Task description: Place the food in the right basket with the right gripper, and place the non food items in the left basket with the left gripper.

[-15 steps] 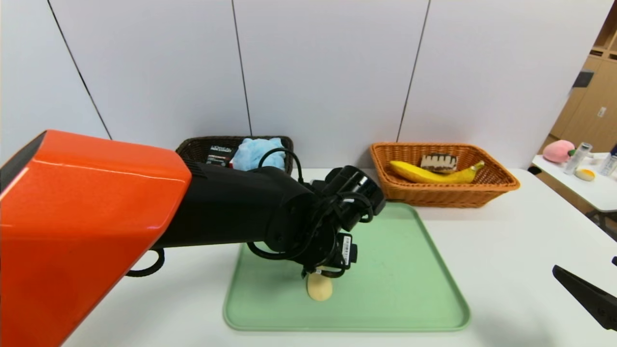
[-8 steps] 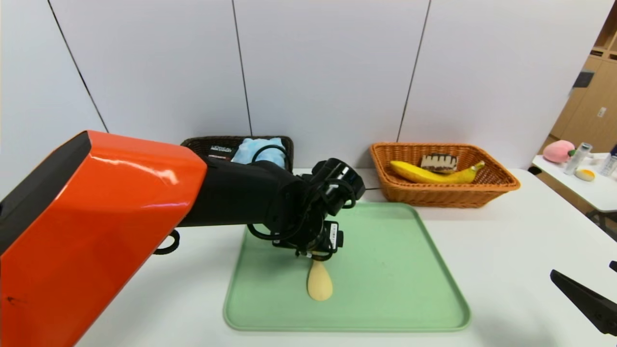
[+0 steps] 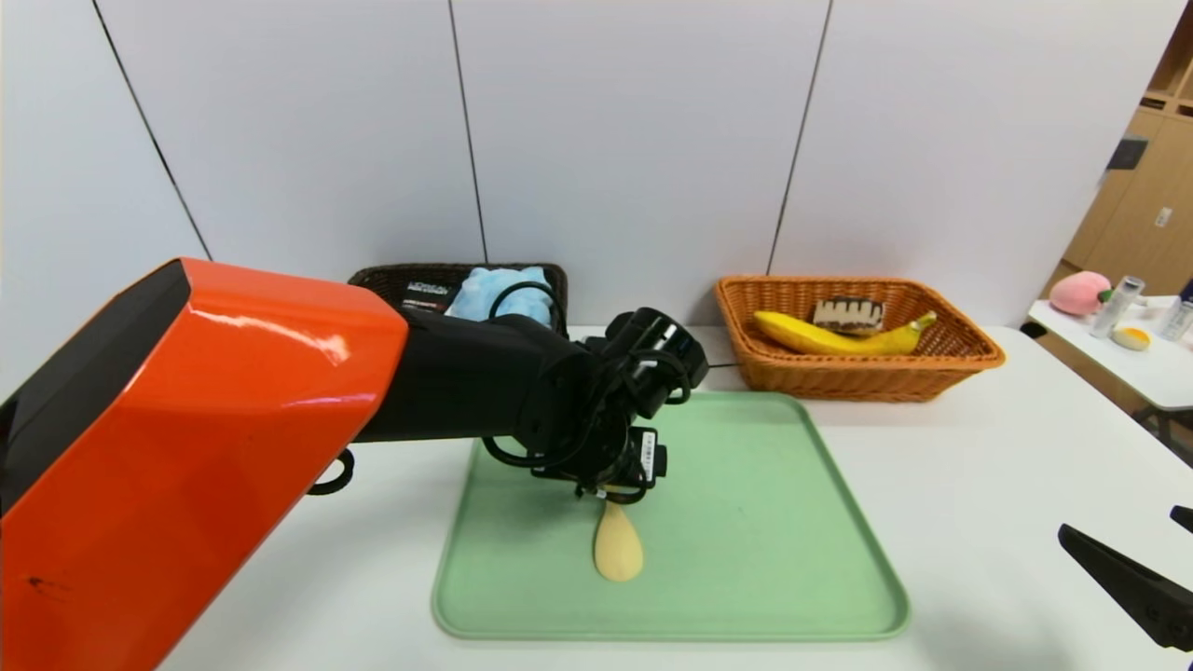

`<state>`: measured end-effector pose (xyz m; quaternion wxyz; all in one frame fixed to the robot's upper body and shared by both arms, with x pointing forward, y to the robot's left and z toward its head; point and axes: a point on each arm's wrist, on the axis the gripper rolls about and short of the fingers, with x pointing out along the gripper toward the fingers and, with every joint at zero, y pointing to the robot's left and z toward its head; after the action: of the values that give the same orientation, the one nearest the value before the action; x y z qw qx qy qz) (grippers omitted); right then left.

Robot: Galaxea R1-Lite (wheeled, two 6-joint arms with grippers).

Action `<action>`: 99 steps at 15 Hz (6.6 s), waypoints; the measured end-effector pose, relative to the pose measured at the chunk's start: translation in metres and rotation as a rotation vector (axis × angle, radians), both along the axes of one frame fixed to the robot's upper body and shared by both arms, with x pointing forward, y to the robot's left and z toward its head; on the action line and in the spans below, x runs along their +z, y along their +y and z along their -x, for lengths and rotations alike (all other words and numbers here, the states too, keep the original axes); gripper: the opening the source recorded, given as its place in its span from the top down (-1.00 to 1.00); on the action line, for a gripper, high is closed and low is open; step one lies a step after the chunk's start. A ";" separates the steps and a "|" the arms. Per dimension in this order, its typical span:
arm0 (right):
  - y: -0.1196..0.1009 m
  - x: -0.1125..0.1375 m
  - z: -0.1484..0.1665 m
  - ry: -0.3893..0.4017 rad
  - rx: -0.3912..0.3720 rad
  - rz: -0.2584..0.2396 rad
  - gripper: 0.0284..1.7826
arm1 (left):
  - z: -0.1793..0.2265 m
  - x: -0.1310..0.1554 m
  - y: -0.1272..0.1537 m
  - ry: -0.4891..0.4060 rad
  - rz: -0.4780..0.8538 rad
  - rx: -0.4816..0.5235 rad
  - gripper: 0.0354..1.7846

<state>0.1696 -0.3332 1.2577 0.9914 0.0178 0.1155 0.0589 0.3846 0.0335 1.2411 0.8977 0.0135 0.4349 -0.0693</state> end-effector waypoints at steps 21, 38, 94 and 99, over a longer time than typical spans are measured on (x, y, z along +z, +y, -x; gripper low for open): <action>0.000 -0.002 -0.001 0.012 0.000 0.002 -0.92 | 0.011 0.046 0.010 -0.078 0.047 -0.040 0.87; 0.000 -0.001 0.008 -0.038 -0.004 0.001 -0.92 | -0.103 0.179 0.236 -0.889 -0.191 0.258 0.87; -0.001 0.057 0.045 -0.185 -0.033 0.041 -0.92 | 0.050 0.130 0.262 -0.908 -0.134 0.198 -0.78; -0.002 0.050 0.096 -0.190 -0.035 0.043 -0.92 | 0.165 0.110 0.289 -0.923 -0.211 0.251 -0.84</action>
<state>0.0732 -0.3348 1.3078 0.9989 -0.0073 0.0218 0.0404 0.2193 0.3227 1.3509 0.9919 0.0813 -0.0055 0.0974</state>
